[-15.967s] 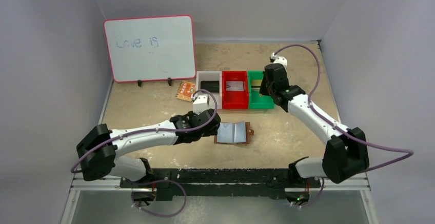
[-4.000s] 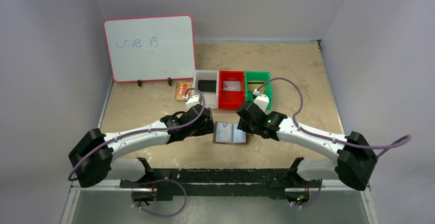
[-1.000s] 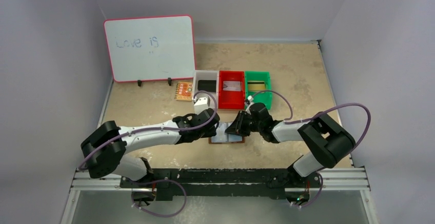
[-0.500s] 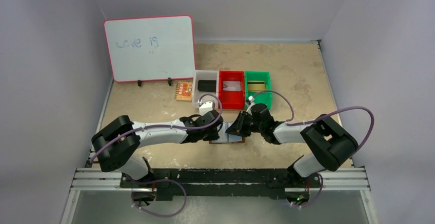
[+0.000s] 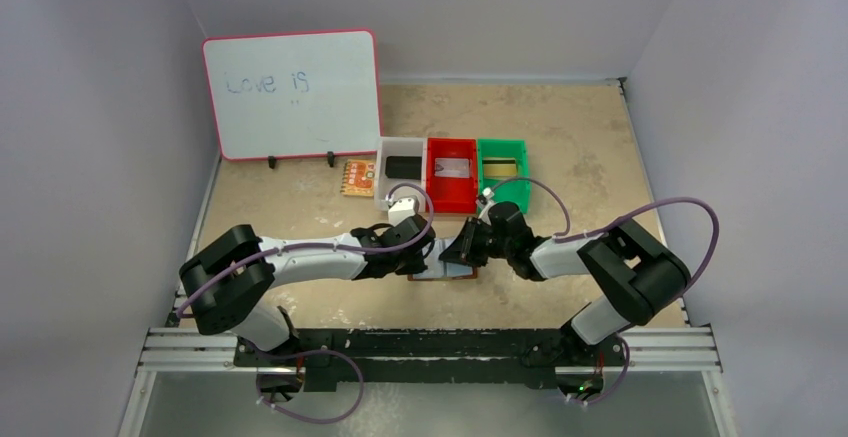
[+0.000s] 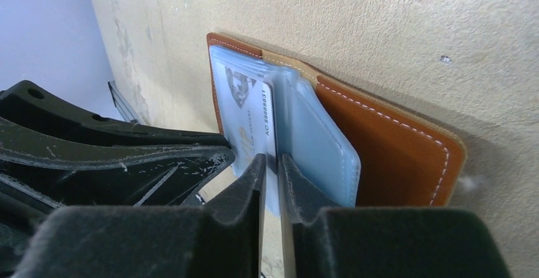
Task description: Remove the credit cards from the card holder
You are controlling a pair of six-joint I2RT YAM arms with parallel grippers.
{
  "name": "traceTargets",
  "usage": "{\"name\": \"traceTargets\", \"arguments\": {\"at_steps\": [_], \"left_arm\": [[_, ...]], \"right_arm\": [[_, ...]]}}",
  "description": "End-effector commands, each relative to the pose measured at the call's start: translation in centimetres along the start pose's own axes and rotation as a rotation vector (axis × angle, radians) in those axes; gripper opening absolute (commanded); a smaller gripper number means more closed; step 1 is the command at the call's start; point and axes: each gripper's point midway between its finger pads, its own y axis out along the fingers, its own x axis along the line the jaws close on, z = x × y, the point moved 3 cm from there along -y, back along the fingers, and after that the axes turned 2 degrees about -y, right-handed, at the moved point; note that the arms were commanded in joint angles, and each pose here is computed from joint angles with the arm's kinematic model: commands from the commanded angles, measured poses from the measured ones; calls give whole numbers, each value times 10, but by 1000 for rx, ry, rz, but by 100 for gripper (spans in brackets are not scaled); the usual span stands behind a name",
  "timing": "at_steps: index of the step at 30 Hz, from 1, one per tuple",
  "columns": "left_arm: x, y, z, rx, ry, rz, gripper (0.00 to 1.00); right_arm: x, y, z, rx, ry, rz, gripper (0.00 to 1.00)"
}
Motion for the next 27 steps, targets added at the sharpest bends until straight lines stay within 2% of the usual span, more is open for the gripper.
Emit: {"name": "traceTargets", "arguments": {"at_steps": [1,6,27], "left_arm": [[2,3,4,13,30,-12,14],[5,3,3,4,33,-33,13],[10,5,3,1,40,-65,11]], "right_arm": [[4,1,1,5,-14,-28,11],[4,-4,3,5,-8,-14,0],[-8,-11,4,-12,23,72,0]]}}
